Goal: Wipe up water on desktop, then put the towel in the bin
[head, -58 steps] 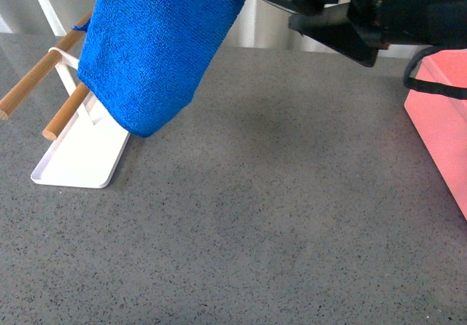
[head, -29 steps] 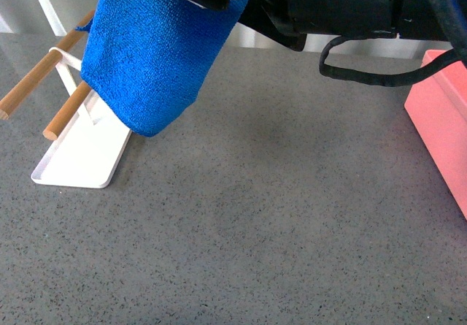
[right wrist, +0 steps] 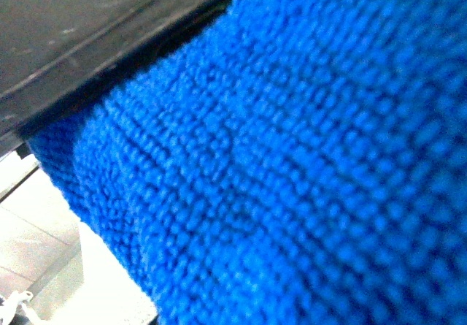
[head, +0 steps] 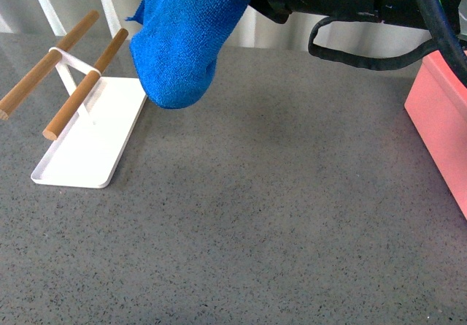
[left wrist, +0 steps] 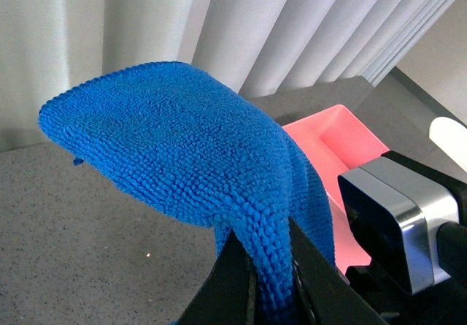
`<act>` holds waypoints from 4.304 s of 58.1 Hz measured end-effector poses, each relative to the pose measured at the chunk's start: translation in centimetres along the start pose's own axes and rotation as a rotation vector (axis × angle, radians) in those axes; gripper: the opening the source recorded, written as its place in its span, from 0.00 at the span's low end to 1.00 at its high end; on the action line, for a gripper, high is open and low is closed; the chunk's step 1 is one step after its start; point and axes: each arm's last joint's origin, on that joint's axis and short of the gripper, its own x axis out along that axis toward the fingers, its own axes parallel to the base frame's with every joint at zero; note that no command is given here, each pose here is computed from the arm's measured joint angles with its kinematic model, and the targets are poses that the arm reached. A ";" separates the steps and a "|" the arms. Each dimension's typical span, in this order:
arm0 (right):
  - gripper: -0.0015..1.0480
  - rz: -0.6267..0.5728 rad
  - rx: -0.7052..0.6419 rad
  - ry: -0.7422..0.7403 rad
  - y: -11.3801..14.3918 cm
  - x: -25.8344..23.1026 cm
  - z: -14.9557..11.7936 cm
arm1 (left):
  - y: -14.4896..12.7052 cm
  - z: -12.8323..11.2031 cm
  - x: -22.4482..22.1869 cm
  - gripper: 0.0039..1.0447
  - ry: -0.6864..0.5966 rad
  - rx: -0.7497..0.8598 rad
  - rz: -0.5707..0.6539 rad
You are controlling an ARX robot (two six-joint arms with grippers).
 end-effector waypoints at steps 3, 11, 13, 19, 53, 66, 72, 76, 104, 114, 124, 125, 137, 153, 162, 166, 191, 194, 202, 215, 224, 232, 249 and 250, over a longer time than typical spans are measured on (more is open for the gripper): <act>0.12 -0.013 0.003 -0.004 0.0 -0.1 0.0 | 0.0 0.0 0.0 0.20 0.000 0.000 0.000; 0.05 -0.032 0.009 -0.003 0.2 -0.4 0.1 | 0.0 0.0 0.0 0.37 0.000 0.000 0.000; 0.05 -0.033 0.009 -0.002 0.2 -0.4 0.1 | 0.0 0.0 0.0 0.42 -0.001 0.000 0.000; 0.05 -0.031 0.005 -0.001 0.5 -0.8 0.2 | 0.0 0.0 0.0 0.55 -0.001 0.001 0.000; 0.05 -0.070 -0.011 -0.009 0.4 -2.6 1.7 | 0.8 0.3 -0.4 0.94 -0.188 0.052 0.612; 0.05 -0.101 -0.018 -0.018 0.1 -4.0 2.2 | 0.6 0.2 -0.5 0.87 -0.239 0.094 0.659; 0.05 -0.140 -0.025 -0.012 0.1 -4.6 2.2 | 0.8 -1.5 -3.1 0.68 -0.341 0.148 0.703; 0.05 -0.172 -0.031 -0.009 0.0 -4.8 2.3 | 0.9 -3.0 -5.0 0.57 -0.355 0.162 0.708; 0.05 -0.244 -0.080 0.021 0.0 -6.1 2.3 | 0.0 -12.6 -14.3 0.03 -0.320 0.173 0.722; 0.05 -0.262 -0.083 0.036 -0.1 -6.1 2.1 | -0.5 -14.0 -15.8 0.03 -0.326 0.174 0.724; 0.05 -0.269 -0.087 0.041 -0.1 -6.1 2.1 | -0.6 -15.3 -17.5 0.03 -0.321 0.176 0.709; 0.05 -0.270 -0.087 0.041 -0.1 -6.1 2.1 | -0.6 -15.4 -17.7 0.03 -0.323 0.175 0.715; 0.05 -0.278 -0.087 0.056 -0.1 -6.2 2.0 | -1.1 -16.4 -18.8 0.03 -0.322 0.172 0.728; 0.05 -0.289 -0.092 0.073 -0.3 -6.3 1.9 | -1.9 -17.9 -19.6 0.03 -0.334 0.177 0.725; 0.05 -0.292 -0.093 0.073 -0.3 -6.4 1.9 | -2.3 -18.0 -20.1 0.03 -0.339 0.179 0.723; 0.05 -0.297 -0.094 0.075 -0.3 -6.4 1.8 | -2.5 -17.9 -20.4 0.03 -0.344 0.181 0.723; 0.05 -0.309 -0.101 0.082 -0.5 -6.4 1.7 | -3.5 -18.1 -21.4 0.03 -0.354 0.185 0.723; 0.05 -0.312 -0.100 0.082 -0.5 -6.4 1.7 | -3.6 -18.2 -21.5 0.03 -0.354 0.185 0.723; 0.05 -0.322 -0.100 0.088 -0.7 -6.4 1.4 | -3.8 -18.3 -21.8 0.03 -0.355 0.185 0.722; 0.05 -0.337 -0.107 0.096 -0.9 -6.3 1.2 | -4.2 -18.5 -22.2 0.03 -0.356 0.186 0.722; 0.05 -0.338 -0.104 0.099 -1.0 -6.4 0.9 | -4.6 -19.2 -22.7 0.03 -0.329 0.176 0.724; 0.05 -0.346 -0.100 0.105 -1.1 -6.5 0.7 | -4.9 -19.3 -23.0 0.03 -0.351 0.184 0.723; 0.05 -0.427 -0.093 0.194 -2.5 -6.2 -1.0 | -4.9 -19.3 -23.0 0.34 -0.348 0.183 0.723; 0.05 -0.437 -0.091 0.206 -2.7 -6.1 -1.2 | -4.9 -19.3 -23.0 0.37 -0.348 0.183 0.723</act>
